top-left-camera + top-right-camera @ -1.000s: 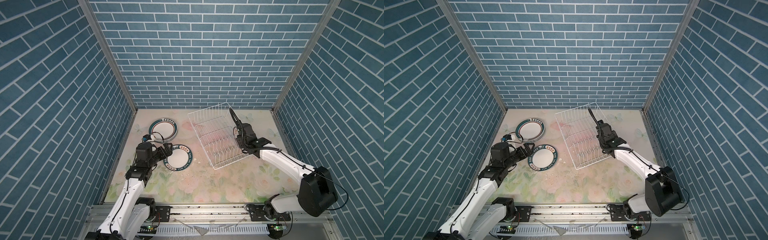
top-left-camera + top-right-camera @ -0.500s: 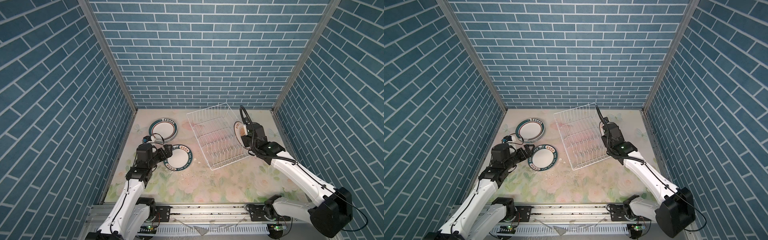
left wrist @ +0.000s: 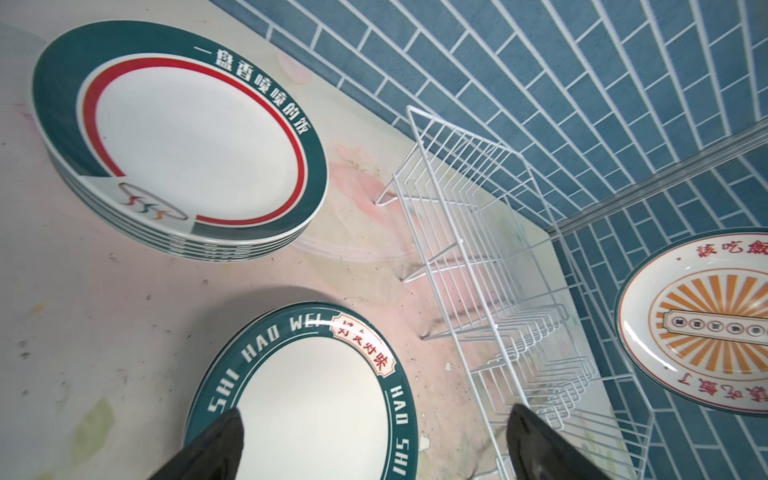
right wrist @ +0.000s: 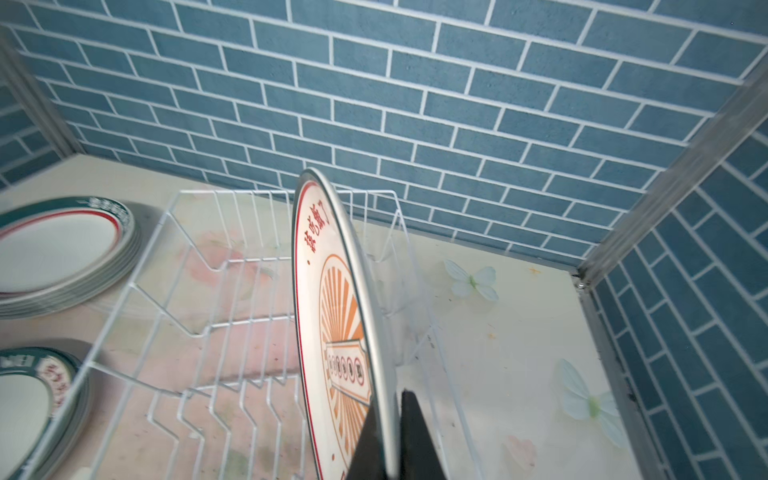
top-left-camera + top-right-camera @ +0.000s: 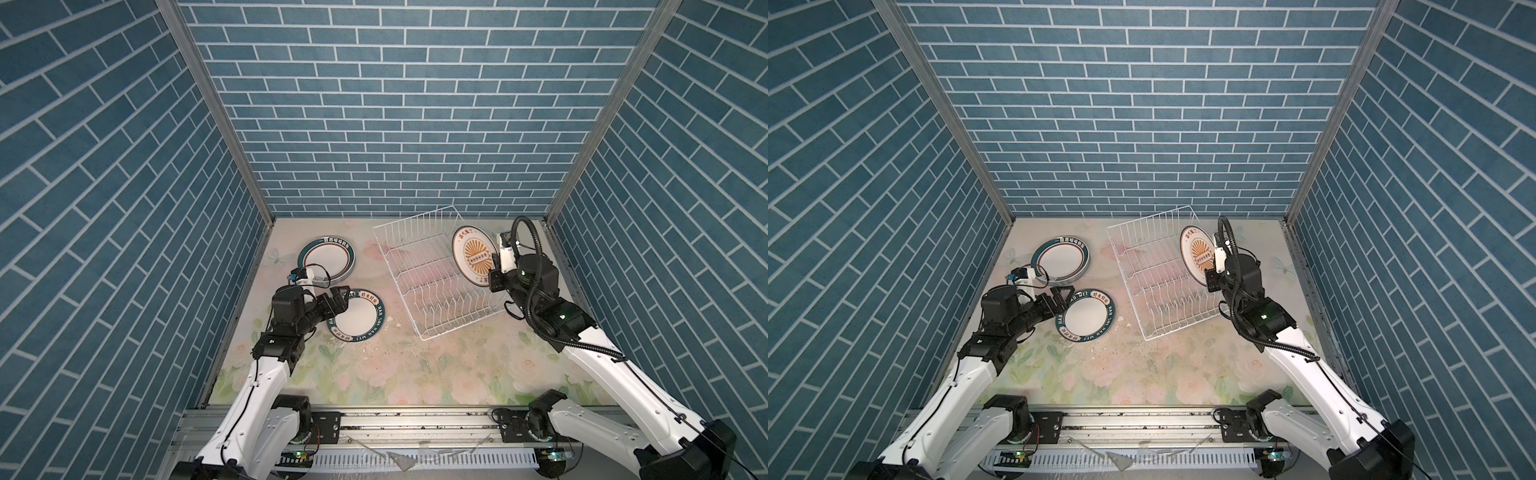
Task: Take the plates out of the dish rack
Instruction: 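Swing the sunburst plate toward the left gripper while left reaches for it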
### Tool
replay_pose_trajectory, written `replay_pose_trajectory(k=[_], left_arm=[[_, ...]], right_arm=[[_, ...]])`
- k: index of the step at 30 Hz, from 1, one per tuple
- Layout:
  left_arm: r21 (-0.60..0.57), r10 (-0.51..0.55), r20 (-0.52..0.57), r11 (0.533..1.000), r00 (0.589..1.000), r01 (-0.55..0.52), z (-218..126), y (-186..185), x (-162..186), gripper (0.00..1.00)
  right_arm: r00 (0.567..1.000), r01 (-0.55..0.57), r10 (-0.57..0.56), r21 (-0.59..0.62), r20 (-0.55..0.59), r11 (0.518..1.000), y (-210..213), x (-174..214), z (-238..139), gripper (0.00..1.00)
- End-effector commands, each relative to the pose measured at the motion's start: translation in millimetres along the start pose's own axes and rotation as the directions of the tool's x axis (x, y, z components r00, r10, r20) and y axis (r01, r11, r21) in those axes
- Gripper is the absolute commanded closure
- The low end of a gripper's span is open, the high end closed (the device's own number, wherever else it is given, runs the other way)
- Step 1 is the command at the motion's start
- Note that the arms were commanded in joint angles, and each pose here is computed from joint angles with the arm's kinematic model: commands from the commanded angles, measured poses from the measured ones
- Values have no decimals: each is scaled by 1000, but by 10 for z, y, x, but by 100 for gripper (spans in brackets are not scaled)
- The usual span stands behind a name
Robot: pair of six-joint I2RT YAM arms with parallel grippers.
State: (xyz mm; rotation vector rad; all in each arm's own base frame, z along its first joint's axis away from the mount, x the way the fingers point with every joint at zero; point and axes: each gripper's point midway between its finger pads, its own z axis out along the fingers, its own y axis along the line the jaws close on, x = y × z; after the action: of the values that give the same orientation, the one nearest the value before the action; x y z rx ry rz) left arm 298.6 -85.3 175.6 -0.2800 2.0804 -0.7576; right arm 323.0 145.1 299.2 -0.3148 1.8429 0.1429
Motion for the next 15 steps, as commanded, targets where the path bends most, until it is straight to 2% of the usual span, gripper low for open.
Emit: replay_pose_trajectory(k=[1, 7, 15], left_arm=[[121, 14, 17, 992, 1000, -16, 13, -243, -86, 1], [239, 13, 24, 971, 1000, -18, 35, -444, -121, 1], [342, 43, 16, 939, 999, -46, 132, -763, -125, 1]], right_arm=[[968, -212, 231, -176, 98, 961, 265, -279, -27, 100], [909, -390, 417, -301, 28, 870, 507, -231, 103, 100], [814, -557, 575, -396, -84, 730, 740, -160, 240, 100]])
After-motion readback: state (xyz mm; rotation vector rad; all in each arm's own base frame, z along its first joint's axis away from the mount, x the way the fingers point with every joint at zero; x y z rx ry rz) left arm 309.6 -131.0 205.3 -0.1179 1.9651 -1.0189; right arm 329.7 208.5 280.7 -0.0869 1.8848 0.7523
